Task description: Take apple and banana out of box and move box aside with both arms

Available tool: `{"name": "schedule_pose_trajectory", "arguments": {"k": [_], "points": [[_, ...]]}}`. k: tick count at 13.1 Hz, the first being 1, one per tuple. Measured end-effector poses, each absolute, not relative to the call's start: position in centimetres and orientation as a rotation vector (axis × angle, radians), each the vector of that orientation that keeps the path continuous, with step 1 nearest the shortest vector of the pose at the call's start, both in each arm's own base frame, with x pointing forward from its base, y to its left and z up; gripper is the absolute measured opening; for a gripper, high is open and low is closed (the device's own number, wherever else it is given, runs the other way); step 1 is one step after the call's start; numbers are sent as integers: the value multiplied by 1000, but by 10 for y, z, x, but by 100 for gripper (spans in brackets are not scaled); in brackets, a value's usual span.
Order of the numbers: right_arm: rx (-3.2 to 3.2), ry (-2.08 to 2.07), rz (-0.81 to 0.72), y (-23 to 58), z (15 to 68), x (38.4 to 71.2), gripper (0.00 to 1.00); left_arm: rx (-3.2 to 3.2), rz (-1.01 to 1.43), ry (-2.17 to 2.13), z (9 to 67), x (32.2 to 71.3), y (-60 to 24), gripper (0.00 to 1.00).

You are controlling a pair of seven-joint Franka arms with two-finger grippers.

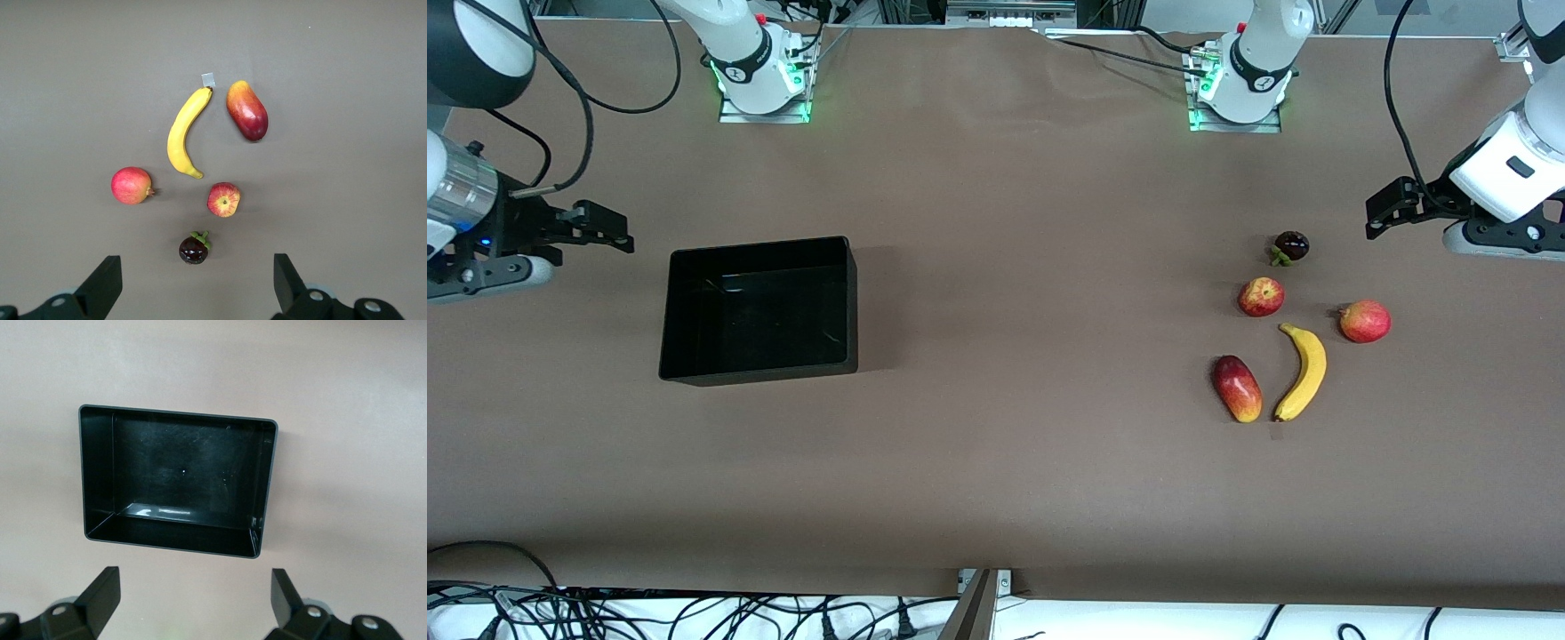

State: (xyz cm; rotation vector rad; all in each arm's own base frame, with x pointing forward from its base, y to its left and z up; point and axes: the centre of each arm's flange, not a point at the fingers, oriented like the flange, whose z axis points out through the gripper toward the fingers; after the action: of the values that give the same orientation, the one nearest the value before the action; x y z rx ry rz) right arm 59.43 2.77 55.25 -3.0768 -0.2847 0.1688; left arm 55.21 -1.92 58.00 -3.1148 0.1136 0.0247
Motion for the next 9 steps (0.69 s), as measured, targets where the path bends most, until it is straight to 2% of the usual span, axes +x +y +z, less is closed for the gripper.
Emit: {"name": "schedule_pose_trajectory", "arguments": {"k": [4,9], "points": [[-3084,-271,180,49,546,589,100,-3115,25,114,580,552,-19,100],[-3076,-279,88,60,599,544,100,-3114,24,114,580,553,-19,100]]}}
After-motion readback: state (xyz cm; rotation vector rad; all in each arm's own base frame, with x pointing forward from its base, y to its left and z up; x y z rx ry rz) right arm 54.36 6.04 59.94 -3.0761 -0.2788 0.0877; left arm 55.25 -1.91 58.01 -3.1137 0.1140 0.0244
